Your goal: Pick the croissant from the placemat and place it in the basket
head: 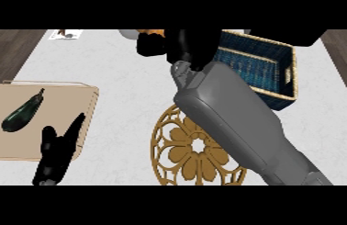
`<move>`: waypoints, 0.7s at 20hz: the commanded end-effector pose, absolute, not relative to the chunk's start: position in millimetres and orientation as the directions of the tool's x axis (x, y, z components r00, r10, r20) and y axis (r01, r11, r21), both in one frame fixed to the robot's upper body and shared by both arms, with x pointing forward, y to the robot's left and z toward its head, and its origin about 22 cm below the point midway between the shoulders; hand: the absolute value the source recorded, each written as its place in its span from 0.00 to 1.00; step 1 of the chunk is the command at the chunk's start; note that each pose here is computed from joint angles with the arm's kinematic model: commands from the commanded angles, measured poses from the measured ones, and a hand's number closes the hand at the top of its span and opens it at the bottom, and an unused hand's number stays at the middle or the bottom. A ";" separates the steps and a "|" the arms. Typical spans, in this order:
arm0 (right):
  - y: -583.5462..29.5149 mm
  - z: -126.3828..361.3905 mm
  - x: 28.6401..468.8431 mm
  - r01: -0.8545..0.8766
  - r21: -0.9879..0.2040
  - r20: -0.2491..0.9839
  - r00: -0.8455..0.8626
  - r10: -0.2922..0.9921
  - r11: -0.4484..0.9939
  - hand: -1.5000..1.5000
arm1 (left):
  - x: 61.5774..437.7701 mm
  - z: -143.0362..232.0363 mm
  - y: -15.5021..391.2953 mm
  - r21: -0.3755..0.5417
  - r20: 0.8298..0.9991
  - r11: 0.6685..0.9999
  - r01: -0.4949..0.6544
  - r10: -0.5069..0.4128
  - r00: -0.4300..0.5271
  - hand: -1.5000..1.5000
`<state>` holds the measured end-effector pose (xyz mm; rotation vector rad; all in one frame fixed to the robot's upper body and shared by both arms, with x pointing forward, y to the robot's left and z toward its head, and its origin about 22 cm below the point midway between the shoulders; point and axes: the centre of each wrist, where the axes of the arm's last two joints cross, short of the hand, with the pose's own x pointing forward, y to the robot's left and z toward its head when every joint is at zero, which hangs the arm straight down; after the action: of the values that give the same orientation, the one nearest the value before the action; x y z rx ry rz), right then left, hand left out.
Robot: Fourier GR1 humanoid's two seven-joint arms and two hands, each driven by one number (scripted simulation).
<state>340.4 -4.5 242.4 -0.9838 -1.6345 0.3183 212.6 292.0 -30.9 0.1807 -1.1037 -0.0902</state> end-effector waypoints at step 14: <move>-3.9 348.2 360.1 0.584 -0.601 0.761 0.210 0.614 0.546 1.00 | 207.0 -38.1 301.0 0.159 0.839 0.986 -0.045 -0.111 0.533 0.50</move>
<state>359.4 -11.1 333.8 -1.0951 -1.6136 0.1040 202.9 303.4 -28.8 0.2009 -1.0850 -0.0522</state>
